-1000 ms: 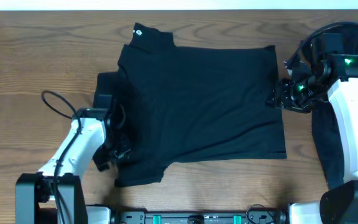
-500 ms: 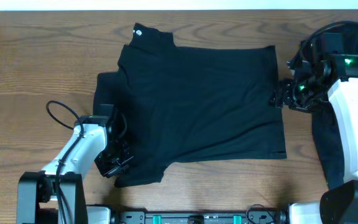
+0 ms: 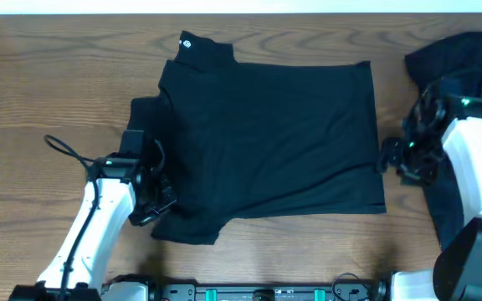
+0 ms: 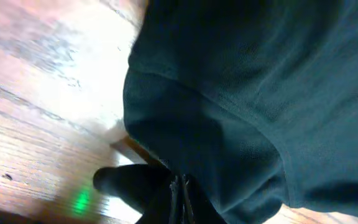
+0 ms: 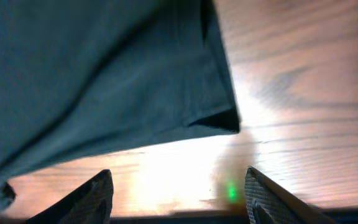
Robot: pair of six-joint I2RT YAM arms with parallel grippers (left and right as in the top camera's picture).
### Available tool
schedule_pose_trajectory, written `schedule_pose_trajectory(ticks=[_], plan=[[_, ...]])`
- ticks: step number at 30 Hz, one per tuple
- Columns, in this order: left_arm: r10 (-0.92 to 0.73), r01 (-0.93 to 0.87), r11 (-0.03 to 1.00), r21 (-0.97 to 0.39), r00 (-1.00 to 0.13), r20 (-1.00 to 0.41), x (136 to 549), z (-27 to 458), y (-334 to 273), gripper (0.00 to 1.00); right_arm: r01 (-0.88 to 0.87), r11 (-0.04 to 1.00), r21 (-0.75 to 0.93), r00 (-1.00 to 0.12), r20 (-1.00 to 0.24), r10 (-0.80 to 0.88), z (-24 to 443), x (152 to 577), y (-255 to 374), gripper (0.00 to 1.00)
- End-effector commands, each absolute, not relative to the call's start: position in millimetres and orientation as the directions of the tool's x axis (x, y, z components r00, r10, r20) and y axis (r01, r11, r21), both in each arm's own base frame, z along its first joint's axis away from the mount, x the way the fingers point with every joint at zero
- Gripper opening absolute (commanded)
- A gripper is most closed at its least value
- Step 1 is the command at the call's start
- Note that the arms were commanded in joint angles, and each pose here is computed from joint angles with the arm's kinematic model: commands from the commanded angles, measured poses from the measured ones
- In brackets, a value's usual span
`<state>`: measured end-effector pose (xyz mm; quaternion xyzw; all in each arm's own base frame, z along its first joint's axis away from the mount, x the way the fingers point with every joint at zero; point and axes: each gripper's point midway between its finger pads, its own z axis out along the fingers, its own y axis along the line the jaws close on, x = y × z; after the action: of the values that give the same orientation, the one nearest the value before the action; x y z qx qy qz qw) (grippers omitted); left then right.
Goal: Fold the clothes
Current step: 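Move both grippers to the shirt's bottom corners and grasp the hem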
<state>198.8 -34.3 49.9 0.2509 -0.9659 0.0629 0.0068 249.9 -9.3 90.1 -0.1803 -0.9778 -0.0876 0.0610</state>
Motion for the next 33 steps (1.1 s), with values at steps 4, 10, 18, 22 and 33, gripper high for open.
schedule_pose_trajectory(ticks=[4, 10, 18, 22, 33], plan=[[-0.474, -0.470, 0.876, -0.110, -0.881, -0.007, 207.7, 55.0, -28.3, 0.07, 0.374, 0.887, 0.271, -0.918, 0.244, 0.313, 50.0, 226.3, 28.3, 0.63], [-0.473, -0.470, 0.876, -0.108, -0.881, -0.004, 206.7, 55.0, -28.3, 0.11, 0.398, 0.873, 0.283, -0.910, 0.242, 0.337, 14.8, 213.7, 38.7, 0.72], [-0.473, -0.470, 0.876, -0.105, -0.881, 0.001, 205.4, 54.9, -28.2, 0.12, 0.469, 0.838, 0.279, -0.881, 0.219, 0.420, -8.9, 211.6, 39.3, 0.53], [-0.473, -0.471, 0.876, -0.101, -0.881, 0.006, 203.8, 54.8, -28.1, 0.12, 0.462, 0.839, 0.287, -0.886, 0.199, 0.420, -8.9, 216.9, 38.7, 0.33], [-0.463, -0.466, 0.881, -0.080, -0.885, 0.056, 190.0, 55.0, -28.5, 0.13, 0.332, 0.889, 0.317, -0.943, 0.141, 0.301, 15.7, 231.2, 37.6, 0.01]])
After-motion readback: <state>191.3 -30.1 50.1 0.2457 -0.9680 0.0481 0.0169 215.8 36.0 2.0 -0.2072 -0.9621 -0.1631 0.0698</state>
